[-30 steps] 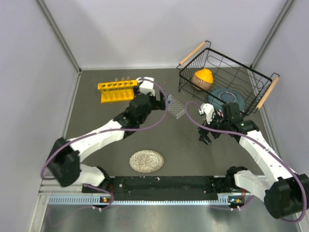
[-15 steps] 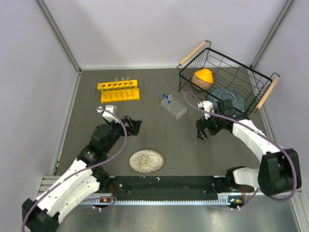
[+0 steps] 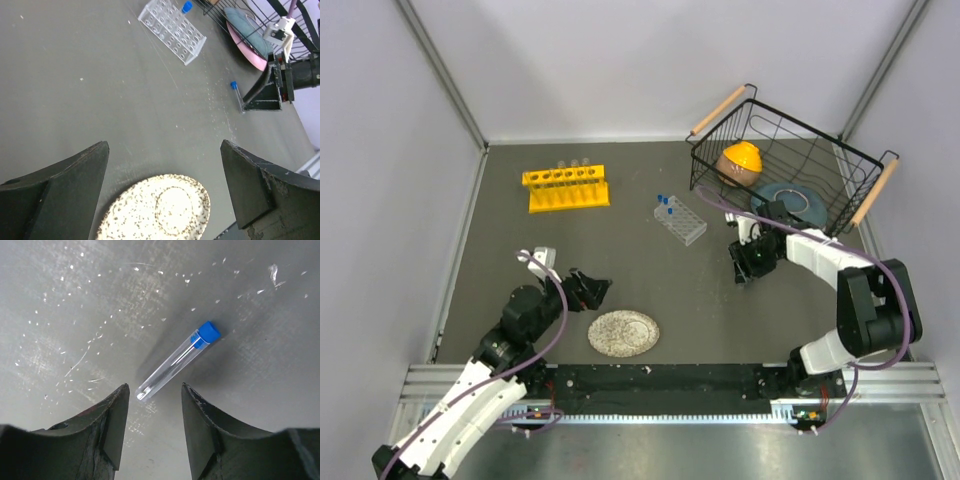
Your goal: Organize the chemistry lab equipment
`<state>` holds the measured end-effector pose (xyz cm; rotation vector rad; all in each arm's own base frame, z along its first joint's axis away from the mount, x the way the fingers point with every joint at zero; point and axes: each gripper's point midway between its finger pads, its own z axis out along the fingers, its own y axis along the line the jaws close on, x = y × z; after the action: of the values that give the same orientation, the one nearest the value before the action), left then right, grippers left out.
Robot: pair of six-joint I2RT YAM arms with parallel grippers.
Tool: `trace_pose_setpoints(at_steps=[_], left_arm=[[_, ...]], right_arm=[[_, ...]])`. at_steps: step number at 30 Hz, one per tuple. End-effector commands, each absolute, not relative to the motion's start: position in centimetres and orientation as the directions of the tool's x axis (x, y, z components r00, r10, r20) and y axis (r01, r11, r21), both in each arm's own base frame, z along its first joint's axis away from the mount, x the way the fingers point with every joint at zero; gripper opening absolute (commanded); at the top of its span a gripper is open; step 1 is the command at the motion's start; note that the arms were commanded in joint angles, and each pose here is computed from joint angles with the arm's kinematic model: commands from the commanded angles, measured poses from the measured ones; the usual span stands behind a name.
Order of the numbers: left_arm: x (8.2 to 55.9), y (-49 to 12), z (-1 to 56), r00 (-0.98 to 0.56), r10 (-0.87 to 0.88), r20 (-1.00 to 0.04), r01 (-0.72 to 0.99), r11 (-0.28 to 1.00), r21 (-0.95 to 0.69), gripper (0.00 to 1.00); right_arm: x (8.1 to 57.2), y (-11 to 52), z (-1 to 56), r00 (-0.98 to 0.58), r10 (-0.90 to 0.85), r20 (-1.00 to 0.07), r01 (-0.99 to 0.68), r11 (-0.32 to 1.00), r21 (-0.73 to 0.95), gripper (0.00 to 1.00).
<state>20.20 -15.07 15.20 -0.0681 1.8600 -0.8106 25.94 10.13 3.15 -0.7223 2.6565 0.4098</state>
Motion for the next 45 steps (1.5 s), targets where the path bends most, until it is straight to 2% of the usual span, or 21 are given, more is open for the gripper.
trace_pose_setpoints(at_steps=[1,3,8,12,15,17,19,24,26,31,33,34,35,41,45], left_arm=[[19.5,-16.6,16.0,-0.478,-0.458,-0.750,0.352,0.682,-0.641,0.99],[19.2,-17.3,16.1,-0.503,-0.466,-0.728,0.368,0.647,-0.668,0.99],[18.7,-19.4,17.6,-0.535,-0.490,-0.688,0.440,0.533,-0.722,0.99],[18.0,-21.0,17.6,-0.601,-0.467,-0.649,0.461,0.460,-0.759,0.99],[18.1,-22.1,17.9,-0.637,-0.475,-0.607,0.461,0.396,-0.794,0.99],[17.9,-23.0,17.6,-0.678,-0.471,-0.564,0.443,0.351,-0.825,0.99],[17.6,-23.9,18.8,-0.671,-0.481,-0.564,0.481,0.296,-0.825,0.99],[18.6,-25.7,18.5,-0.668,-0.494,-0.556,0.470,0.299,-0.830,0.99],[19.0,-26.7,19.0,-0.654,-0.512,-0.557,0.485,0.281,-0.828,0.98],[19.2,-30.2,19.9,-0.651,-0.517,-0.556,0.514,0.240,-0.824,0.90],[19.5,-31.5,22.0,-0.629,-0.544,-0.556,0.553,0.189,-0.811,0.87],[19.5,-32.5,21.0,-0.648,-0.524,-0.553,0.543,0.192,-0.818,0.82],[19.7,-33.1,22.8,-0.628,-0.550,-0.550,0.578,0.144,-0.803,0.80],[20.5,-36.1,23.6,-0.609,-0.603,-0.516,0.613,0.055,-0.788,0.59],[21.6,-36.7,23.3,-0.584,-0.667,-0.463,0.587,0.047,-0.808,0.57]], right_arm=[[28.0,10.0,3.7,-0.805,-0.408,-0.431,-0.509,0.848,0.148,0.46],[28.0,9.9,3.4,-0.811,-0.406,-0.422,-0.503,0.852,0.147,0.45],[27.9,9.7,2.6,-0.822,-0.412,-0.394,-0.494,0.859,0.133,0.33],[27.8,9.4,2.3,-0.828,-0.412,-0.380,-0.487,0.864,0.125,0.19],[27.7,9.7,2.6,-0.824,-0.412,-0.388,-0.493,0.859,0.135,0.15],[27.6,10.3,3.0,-0.818,-0.410,-0.404,-0.505,0.847,0.163,0.11],[27.4,11.3,4.1,-0.802,-0.407,-0.438,-0.530,0.823,0.206,0.10],[26.1,14.1,7.2,-0.749,-0.399,-0.529,-0.613,0.719,0.327,0.08],[25.0,15.6,9.0,-0.719,-0.387,-0.577,-0.660,0.641,0.392,0.08],[22.1,18.5,13.1,-0.660,-0.345,-0.667,-0.743,0.428,0.514,0.08],[21.2,19.2,14.5,-0.638,-0.331,-0.695,-0.766,0.361,0.532,0.08],[20.9,19.3,14.8,-0.634,-0.326,-0.701,-0.770,0.343,0.538,0.08],[20.6,19.4,15.3,-0.621,-0.322,-0.715,-0.781,0.326,0.532,0.08],[19.4,20.0,17.0,-0.602,-0.294,-0.743,-0.798,0.250,0.548,0.08],[19.2,20.1,17.5,-0.589,-0.286,-0.755,-0.808,0.233,0.542,0.08]])
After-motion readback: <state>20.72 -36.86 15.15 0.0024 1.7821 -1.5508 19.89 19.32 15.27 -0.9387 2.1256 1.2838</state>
